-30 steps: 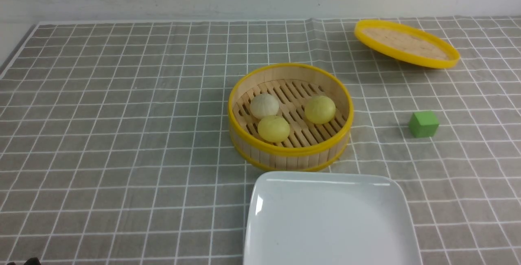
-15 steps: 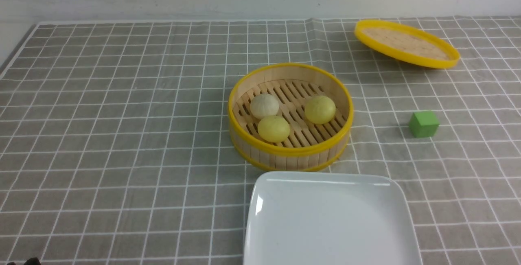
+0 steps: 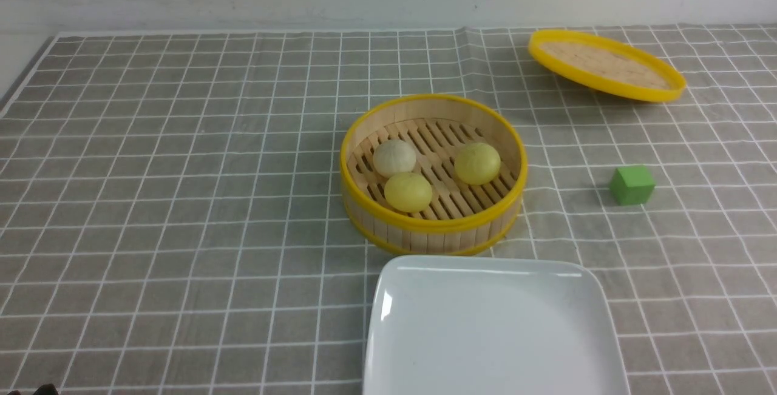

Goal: Put the steamed buns into the plate on the grey tablecloth.
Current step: 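Reach toward a bun in the bamboo steamer with the right gripper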

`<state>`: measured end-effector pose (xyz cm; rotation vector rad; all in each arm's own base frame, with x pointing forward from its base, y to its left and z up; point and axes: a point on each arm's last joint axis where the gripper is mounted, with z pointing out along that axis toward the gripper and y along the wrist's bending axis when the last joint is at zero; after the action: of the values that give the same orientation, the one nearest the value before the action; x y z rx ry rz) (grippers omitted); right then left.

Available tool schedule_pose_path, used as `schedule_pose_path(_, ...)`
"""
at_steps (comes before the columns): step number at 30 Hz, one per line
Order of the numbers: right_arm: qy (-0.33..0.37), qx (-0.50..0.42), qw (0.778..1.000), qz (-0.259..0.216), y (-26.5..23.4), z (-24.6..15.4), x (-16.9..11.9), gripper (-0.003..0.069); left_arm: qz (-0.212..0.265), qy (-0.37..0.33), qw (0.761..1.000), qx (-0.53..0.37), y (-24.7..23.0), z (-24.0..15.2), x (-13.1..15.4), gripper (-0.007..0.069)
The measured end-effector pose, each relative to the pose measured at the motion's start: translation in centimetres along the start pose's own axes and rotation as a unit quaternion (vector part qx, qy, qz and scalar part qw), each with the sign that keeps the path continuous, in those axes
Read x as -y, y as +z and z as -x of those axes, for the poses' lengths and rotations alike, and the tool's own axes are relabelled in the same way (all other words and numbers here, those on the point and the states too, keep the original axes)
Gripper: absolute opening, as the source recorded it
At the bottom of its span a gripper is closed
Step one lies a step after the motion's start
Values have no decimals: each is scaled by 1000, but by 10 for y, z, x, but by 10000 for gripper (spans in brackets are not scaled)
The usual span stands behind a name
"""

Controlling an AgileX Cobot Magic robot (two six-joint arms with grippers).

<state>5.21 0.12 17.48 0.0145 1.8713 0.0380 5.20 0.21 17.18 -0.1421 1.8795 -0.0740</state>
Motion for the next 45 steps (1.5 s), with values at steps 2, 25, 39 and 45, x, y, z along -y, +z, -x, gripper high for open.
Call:
schedule_pose_path(2,0,0,1000,0,0,0,0,239,0,0,1000,0,0,0,0,241)
schedule_pose_path(25,378,112,913,103,-11,40,-10,179,-11,-68,998,11,0,1,2,241)
schedule_pose_path(39,124,-321,928,143,53,134,-38,2,-138,-630,762,52,-3,21,13,241)
schedule_pose_path(45,82,-321,886,325,103,164,-78,4,-139,-621,768,67,-3,23,12,241)
